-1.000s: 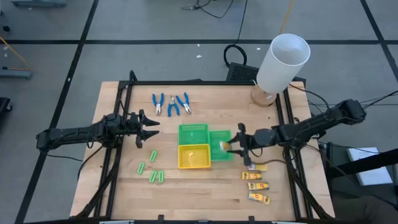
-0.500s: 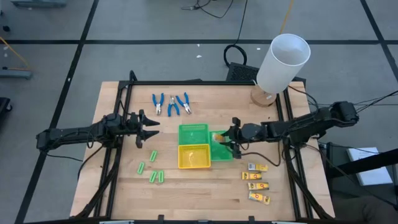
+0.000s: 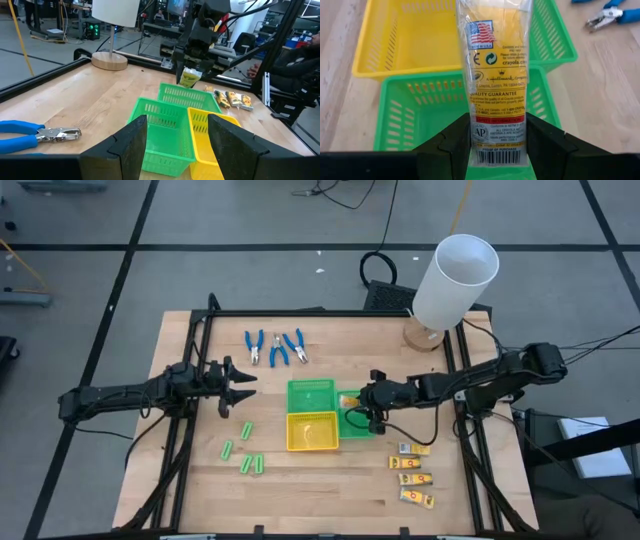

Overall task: Pick & Place School Supplies
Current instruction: Put the yellow crayon box into the right green bin

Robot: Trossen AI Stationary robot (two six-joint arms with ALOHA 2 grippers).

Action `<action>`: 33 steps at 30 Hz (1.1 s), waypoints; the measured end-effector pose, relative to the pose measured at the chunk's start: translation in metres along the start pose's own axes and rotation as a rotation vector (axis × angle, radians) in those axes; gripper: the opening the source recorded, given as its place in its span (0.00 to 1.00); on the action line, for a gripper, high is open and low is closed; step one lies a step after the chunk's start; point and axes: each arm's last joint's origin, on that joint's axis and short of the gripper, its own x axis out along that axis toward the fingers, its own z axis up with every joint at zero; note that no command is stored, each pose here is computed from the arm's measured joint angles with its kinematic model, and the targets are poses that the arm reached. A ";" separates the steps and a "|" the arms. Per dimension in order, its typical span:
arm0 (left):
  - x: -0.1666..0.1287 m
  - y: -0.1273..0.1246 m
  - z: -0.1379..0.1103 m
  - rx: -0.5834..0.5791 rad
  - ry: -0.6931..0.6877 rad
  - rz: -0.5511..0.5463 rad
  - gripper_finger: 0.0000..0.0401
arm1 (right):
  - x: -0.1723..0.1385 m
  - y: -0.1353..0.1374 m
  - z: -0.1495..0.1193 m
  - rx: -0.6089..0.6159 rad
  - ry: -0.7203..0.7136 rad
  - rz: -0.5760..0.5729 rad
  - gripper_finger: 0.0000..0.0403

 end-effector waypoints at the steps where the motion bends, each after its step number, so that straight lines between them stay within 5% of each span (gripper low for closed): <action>1: 0.000 0.000 0.000 0.000 0.001 0.000 0.53 | 0.000 0.000 0.000 -0.001 0.000 0.000 0.40; 33: 0.000 0.000 0.000 0.000 0.000 0.000 0.53 | 0.000 0.000 -0.004 0.010 0.041 -0.001 0.40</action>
